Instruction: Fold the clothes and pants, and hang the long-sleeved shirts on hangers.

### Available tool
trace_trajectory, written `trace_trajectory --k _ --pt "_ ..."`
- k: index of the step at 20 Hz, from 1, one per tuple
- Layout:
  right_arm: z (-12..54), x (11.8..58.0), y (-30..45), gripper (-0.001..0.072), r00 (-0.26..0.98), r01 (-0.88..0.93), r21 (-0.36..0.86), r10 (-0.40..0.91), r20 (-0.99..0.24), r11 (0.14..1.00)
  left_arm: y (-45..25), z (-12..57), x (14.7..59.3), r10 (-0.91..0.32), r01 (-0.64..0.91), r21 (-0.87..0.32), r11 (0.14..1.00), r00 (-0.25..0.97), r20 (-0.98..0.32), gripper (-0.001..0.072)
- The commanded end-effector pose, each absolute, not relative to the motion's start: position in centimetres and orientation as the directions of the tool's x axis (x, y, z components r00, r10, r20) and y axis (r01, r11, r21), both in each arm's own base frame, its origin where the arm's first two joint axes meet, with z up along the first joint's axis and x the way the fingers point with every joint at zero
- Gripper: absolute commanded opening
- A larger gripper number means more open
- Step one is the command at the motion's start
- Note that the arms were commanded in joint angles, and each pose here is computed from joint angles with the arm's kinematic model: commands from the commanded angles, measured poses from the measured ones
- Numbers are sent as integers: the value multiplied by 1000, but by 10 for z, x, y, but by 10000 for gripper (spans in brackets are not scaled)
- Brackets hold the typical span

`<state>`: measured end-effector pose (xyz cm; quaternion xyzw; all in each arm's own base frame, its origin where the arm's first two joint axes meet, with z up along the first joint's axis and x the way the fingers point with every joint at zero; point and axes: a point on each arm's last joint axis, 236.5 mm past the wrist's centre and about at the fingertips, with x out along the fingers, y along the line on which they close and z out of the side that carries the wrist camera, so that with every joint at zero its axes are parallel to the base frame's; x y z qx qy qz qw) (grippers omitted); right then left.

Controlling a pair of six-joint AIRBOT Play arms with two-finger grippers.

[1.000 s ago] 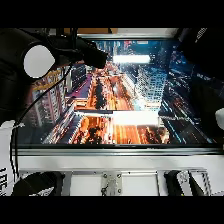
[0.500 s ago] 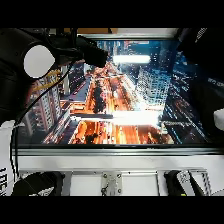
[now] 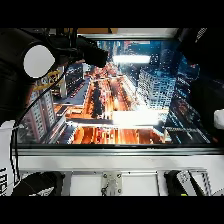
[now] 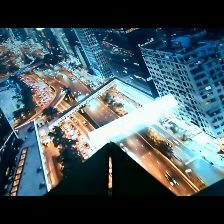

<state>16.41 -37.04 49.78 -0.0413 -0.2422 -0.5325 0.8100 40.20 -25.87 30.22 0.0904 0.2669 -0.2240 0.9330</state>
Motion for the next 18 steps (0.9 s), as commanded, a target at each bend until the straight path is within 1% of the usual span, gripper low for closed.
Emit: trace_trajectory --k 1,2,3,4,5,6,8,9,10,12,13,14,15,16,17,18 --pt "492 164 -374 36 310 886 196 -851 423 421 -259 302 402 -370 467 49 883 757 -538 20" --pt "493 168 -372 168 329 879 187 -842 428 438 -259 302 402 -370 467 49 883 757 -538 20" --pt "495 174 -368 457 354 869 174 -828 434 463 -259 302 402 -370 467 49 883 757 -538 20" --pt "497 177 -364 635 372 861 165 -816 443 482 -259 302 402 -370 467 49 883 757 -538 20" --pt "502 180 -357 648 391 851 154 -801 454 503 -259 302 402 -370 467 49 883 757 -538 20" --pt "509 185 -345 646 423 832 134 -772 474 538 -259 302 402 -370 467 49 883 757 -538 20" --pt "529 195 -309 636 500 768 96 -688 526 633 -259 302 402 -370 467 49 883 758 -538 20" --pt "538 205 -285 636 560 710 67 -620 549 701 -259 302 402 -370 466 49 883 758 -538 20" --pt "544 217 -261 636 622 642 29 -543 563 766 -259 302 403 -369 466 50 884 758 -538 20" --pt "542 249 -208 635 766 437 -61 -336 547 897 -253 303 407 -360 446 36 894 764 -536 20" --pt "532 267 -181 636 834 298 -101 -208 511 949 -245 302 411 -346 420 17 908 769 -537 20" --pt "518 284 -155 636 883 147 -125 -73 463 981 -239 301 415 -342 403 -7 915 768 -541 20" --pt "499 301 -126 636 913 -23 -138 78 401 990 -235 300 417 -366 401 -60 914 752 -548 20" --pt "473 321 -93 635 916 -211 -120 239 321 970 -233 297 418 -416 402 -154 903 721 -555 20" --pt "448 339 -67 635 907 -341 -67 346 239 938 -229 290 420 -441 393 -213 895 698 -564 20" --pt "423 353 -43 635 892 -427 -32 427 150 904 -223 277 419 -450 378 -250 891 675 -584 20"
